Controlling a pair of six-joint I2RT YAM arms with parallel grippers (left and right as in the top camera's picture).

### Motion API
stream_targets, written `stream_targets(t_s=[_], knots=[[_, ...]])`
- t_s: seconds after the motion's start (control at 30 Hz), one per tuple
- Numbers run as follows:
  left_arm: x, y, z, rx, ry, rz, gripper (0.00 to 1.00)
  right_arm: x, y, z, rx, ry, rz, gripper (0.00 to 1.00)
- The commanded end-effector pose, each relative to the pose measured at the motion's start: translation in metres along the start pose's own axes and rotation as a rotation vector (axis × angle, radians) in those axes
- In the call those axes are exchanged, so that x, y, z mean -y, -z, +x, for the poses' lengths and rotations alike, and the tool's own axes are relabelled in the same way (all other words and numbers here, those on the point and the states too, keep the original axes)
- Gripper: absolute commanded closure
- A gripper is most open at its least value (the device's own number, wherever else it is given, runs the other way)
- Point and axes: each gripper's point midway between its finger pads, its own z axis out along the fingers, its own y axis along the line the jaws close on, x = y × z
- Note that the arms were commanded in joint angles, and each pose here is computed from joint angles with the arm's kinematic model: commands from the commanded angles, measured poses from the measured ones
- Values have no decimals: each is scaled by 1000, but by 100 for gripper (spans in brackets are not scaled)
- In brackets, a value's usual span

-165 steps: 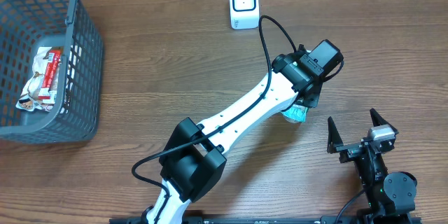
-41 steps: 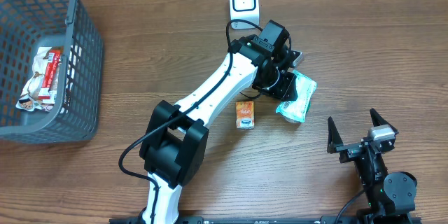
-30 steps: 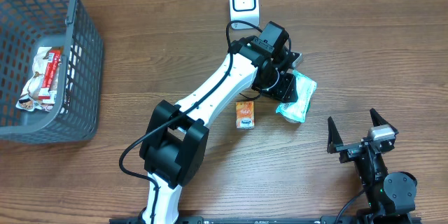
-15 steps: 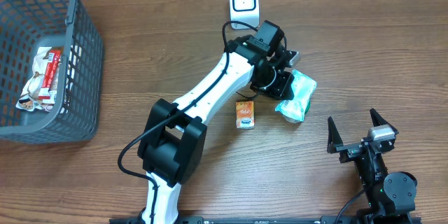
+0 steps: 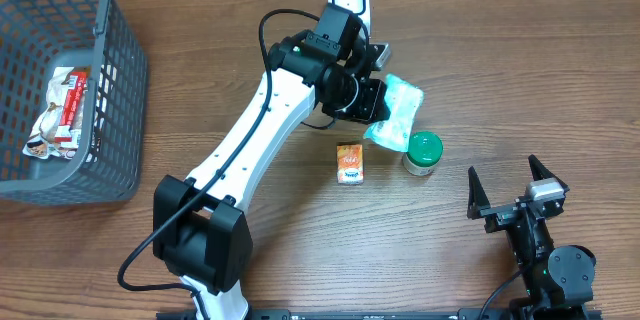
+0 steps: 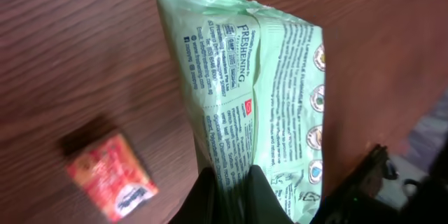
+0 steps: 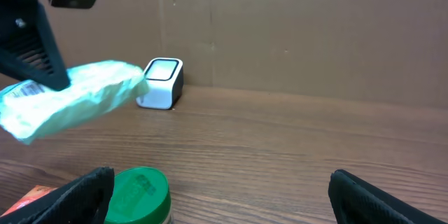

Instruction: Scan the item barcode

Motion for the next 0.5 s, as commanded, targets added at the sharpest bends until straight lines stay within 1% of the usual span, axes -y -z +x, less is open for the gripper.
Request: stream_targets(t_s=[0.0, 0.1, 0.23, 0.33, 0.47], knots=[[-33, -10, 10, -1, 107, -186, 96, 1, 0, 2, 2, 1, 6, 0], [-49, -24, 19, 5, 197, -262, 96, 1, 0, 2, 2, 1, 6, 0], [-59, -47, 31, 9, 252, -262, 96, 1, 0, 2, 2, 1, 6, 0], [-56, -62, 38, 3, 251, -215, 96, 1, 0, 2, 2, 1, 6, 0], [-36, -75, 46, -32, 243, -84, 96, 1, 0, 2, 2, 1, 6, 0]])
